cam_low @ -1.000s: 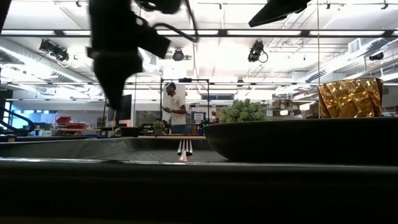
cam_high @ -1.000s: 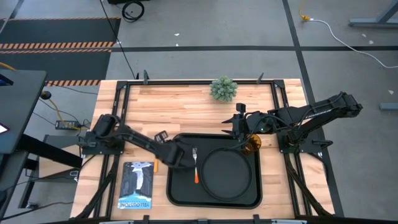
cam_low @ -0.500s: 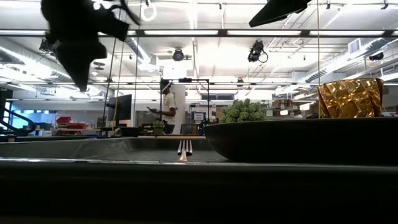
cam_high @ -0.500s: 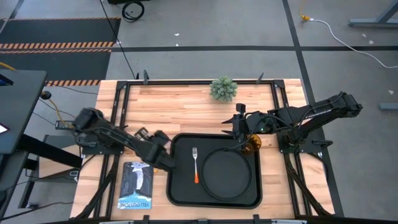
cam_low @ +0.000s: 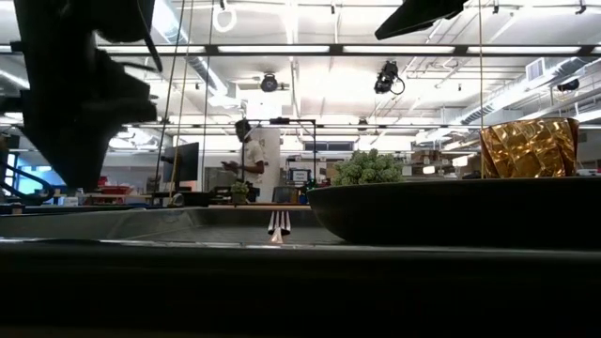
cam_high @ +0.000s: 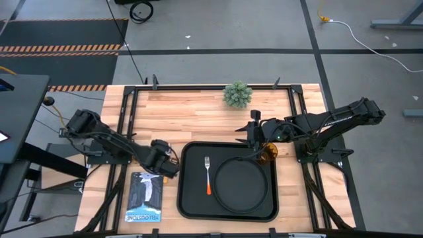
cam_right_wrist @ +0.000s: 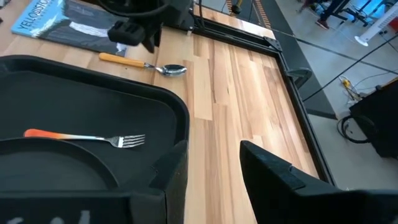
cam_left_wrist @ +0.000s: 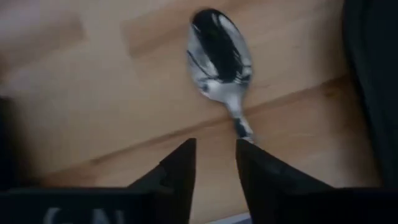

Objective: Pick and place plate/cup/fork/spoon on tray
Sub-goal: Put the yellow spoon on the left side of the orange spoon

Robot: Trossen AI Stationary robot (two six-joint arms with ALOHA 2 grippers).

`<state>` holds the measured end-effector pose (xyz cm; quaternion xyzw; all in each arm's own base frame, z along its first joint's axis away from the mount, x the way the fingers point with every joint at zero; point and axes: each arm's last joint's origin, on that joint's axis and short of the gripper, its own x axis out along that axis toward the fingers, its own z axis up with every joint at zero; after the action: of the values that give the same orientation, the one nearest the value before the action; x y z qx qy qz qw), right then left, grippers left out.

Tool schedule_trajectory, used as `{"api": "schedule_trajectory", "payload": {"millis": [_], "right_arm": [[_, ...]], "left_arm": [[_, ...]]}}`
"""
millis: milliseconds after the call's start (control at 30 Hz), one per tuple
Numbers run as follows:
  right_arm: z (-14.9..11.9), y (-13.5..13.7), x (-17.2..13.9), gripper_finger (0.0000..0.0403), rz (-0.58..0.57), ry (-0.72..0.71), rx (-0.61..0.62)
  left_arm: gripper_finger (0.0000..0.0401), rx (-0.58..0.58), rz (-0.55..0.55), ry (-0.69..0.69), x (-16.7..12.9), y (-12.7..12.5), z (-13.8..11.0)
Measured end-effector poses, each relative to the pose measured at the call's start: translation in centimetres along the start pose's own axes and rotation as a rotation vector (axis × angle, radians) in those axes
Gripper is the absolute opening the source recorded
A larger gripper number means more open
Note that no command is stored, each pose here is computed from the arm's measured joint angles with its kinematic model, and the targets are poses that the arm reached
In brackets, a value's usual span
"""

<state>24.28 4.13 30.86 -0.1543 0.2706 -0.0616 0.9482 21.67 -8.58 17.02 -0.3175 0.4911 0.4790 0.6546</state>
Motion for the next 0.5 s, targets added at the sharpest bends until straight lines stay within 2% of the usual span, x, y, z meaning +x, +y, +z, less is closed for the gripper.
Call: {"api": "schedule_trajectory", "payload": {"millis": [167,267,500], "right_arm": [[0.0,0.0,0.0,0.0153,0.012,-0.003,0.000],[0.0,0.0,0.0,0.0153,0.012,-0.002,0.000],[0.0,0.0,0.0,0.0153,0.014,-0.003,0.000]], "left_arm": [[0.0170,-0.049,-0.075,0.014,0.2,-0.6,-0.1],[0.0189,-0.074,-0.065,0.014,0.4,-0.7,-0.2],[0.0184,-0.078,-0.017,0.022,1.4,-1.0,-0.5]]}}
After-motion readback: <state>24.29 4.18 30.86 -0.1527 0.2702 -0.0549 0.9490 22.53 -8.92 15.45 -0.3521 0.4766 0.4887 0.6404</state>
